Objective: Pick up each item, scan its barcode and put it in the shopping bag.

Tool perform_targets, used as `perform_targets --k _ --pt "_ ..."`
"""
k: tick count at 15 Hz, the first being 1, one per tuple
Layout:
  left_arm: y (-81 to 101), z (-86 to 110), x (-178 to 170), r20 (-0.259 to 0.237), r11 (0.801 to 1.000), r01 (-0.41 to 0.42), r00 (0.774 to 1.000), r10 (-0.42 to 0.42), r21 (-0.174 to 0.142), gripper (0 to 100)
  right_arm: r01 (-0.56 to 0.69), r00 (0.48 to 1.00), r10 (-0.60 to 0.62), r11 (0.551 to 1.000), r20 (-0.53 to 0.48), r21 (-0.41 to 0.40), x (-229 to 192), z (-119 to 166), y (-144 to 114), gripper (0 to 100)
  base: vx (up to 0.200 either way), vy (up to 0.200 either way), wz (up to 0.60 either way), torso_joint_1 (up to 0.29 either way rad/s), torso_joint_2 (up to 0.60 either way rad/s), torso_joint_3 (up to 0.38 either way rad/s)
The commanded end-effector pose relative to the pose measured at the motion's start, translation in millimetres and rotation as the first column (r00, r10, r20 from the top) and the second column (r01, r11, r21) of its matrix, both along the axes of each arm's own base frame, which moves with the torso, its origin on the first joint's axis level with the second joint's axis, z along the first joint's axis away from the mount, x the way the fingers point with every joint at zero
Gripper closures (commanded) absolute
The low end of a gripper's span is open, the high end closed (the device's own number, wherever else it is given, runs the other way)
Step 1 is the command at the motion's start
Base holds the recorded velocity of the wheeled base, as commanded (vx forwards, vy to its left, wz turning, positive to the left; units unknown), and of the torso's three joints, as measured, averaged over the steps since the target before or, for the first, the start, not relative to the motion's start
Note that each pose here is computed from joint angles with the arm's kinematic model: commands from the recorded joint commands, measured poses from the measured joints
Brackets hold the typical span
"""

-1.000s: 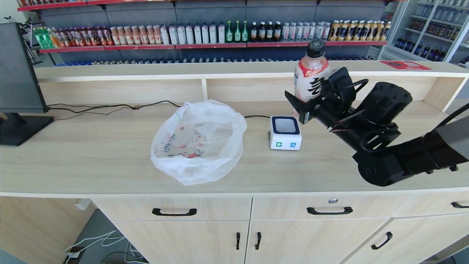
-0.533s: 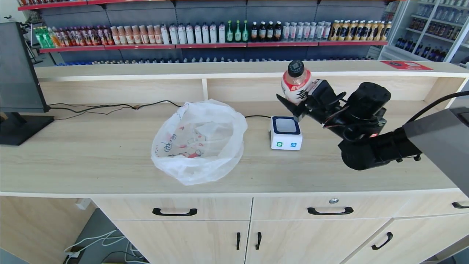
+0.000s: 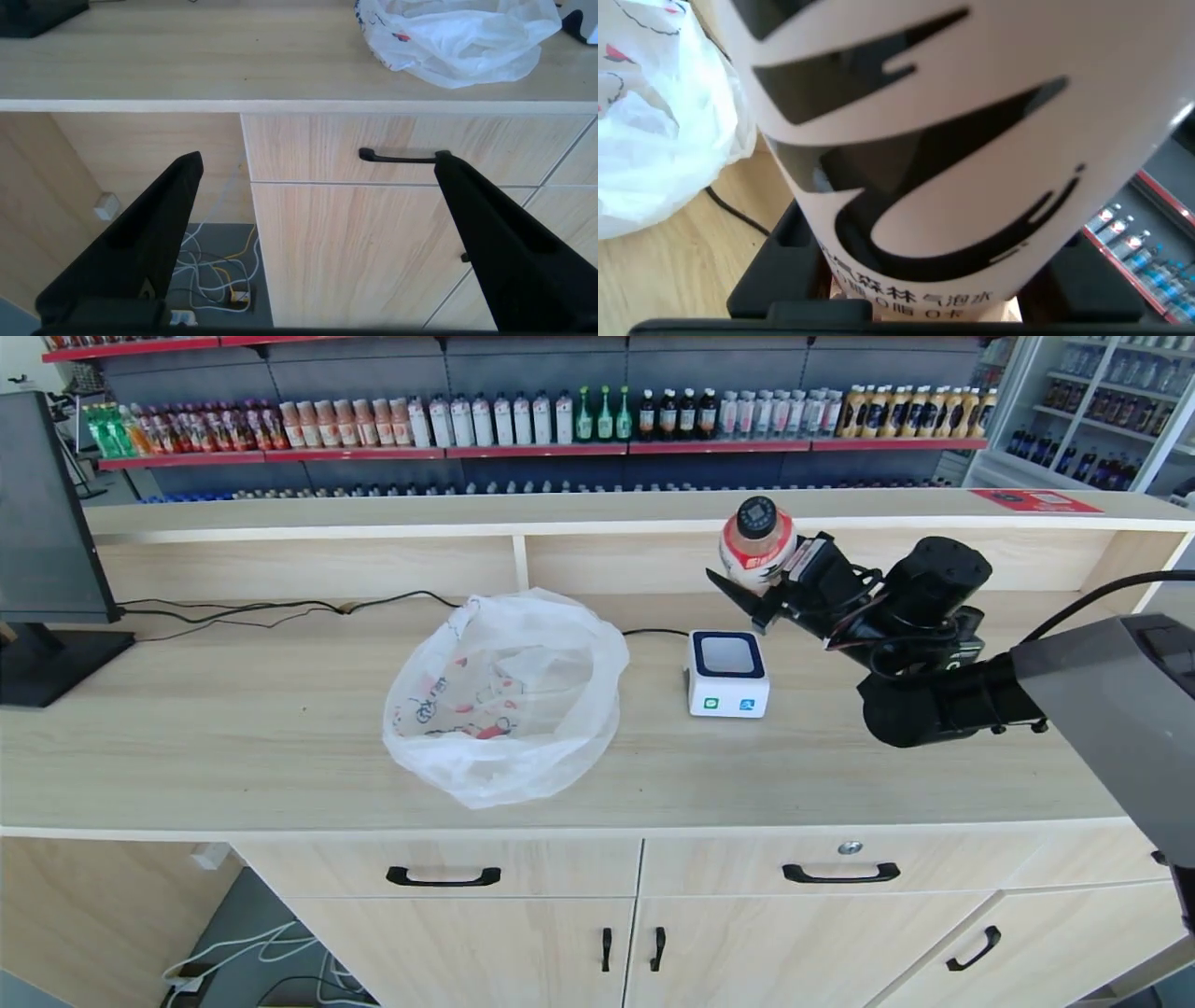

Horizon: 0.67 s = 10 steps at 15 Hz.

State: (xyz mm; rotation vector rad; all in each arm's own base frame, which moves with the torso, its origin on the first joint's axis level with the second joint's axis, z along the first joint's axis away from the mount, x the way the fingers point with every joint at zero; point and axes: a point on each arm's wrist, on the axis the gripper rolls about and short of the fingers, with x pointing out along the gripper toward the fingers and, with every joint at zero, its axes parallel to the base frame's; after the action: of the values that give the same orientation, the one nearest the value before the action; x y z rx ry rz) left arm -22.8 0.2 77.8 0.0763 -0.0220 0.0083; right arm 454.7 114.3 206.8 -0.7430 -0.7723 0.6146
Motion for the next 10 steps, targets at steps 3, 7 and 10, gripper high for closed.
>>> perform_targets --k 3,7,10 --pt "0.0 0.0 0.0 0.001 1.0 0.0 1.0 0.0 0.0 0 -0.038 0.999 0.037 0.999 -0.024 -0.026 -8.2 -21.7 3.0 100 0.0 0.0 0.0 0.0 0.0 0.0" --pt "0.0 -0.1 0.0 -0.001 1.0 0.0 1.0 0.0 -0.006 0 -0.113 0.993 0.115 0.984 0.009 -0.135 -14.2 -43.9 -10.8 100 0.0 0.0 0.0 0.0 0.0 0.0" --pt "0.0 -0.1 0.0 -0.001 1.0 -0.002 1.0 0.002 -0.004 0 -0.078 0.996 0.083 0.985 0.025 -0.154 -7.2 -49.7 -21.5 100 0.0 0.0 0.0 0.0 0.0 0.0"
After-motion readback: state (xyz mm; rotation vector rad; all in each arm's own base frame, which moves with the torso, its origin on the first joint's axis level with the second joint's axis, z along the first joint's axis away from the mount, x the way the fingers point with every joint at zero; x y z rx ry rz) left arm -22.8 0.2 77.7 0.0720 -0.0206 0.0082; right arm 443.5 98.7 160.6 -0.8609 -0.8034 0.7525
